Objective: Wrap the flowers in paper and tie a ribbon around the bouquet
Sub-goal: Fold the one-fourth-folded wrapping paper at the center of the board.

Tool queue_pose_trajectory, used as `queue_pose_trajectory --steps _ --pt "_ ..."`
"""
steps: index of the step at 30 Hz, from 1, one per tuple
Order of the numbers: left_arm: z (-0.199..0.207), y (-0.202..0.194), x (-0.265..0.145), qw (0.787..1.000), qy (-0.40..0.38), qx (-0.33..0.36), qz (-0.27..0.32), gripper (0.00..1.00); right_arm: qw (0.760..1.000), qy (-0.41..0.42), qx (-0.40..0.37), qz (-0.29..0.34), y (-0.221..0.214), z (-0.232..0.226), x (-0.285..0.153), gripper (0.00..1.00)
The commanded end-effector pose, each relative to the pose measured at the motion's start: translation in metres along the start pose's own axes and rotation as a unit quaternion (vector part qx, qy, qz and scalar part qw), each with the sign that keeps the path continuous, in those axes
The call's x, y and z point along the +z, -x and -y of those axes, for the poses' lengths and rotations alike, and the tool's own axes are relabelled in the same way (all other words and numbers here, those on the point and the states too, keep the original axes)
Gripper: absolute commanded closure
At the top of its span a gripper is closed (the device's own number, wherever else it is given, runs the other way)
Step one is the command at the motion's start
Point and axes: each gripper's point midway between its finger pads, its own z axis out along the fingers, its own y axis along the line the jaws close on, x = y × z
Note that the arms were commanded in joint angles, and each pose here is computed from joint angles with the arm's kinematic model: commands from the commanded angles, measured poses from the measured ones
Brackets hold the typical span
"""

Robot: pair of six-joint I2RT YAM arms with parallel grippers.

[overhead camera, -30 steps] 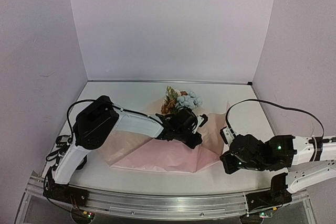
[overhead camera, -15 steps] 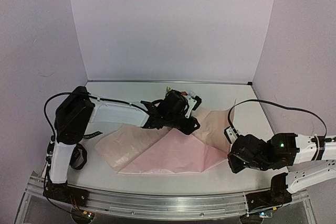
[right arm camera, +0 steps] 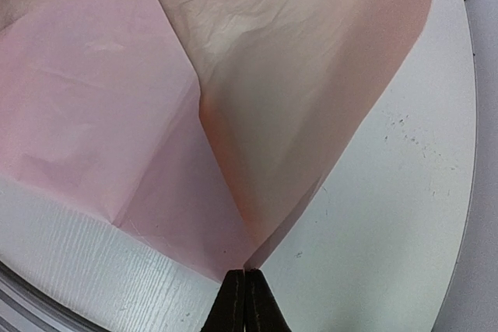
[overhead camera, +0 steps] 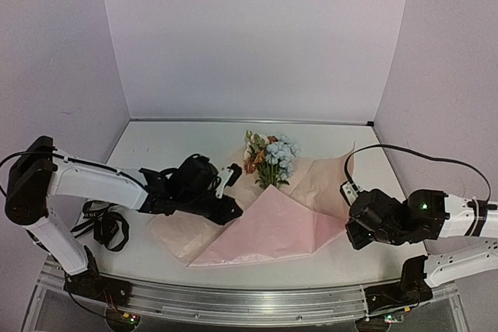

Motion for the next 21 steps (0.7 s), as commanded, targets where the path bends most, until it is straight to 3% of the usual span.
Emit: queue_pose_trajectory --steps 1,11,21 --pt "-0.011 -0.042 -0.017 0.998 -0.011 -0.063 -0.024 0.94 1.0 0.01 -0.012 0.001 0.014 -0.005 -0.008 1.0" --pt "-0.025 -0.069 0.015 0.996 0.011 -0.058 -0.068 1.0 0.998 0.064 -0.013 -0.023 0.027 -0.035 -0.01 1.0" --pt "-0.03 -0.074 0.02 0.995 0.022 -0.058 -0.075 1.0 0.978 0.198 0.041 -0.058 0.059 -0.123 0.006 1.0"
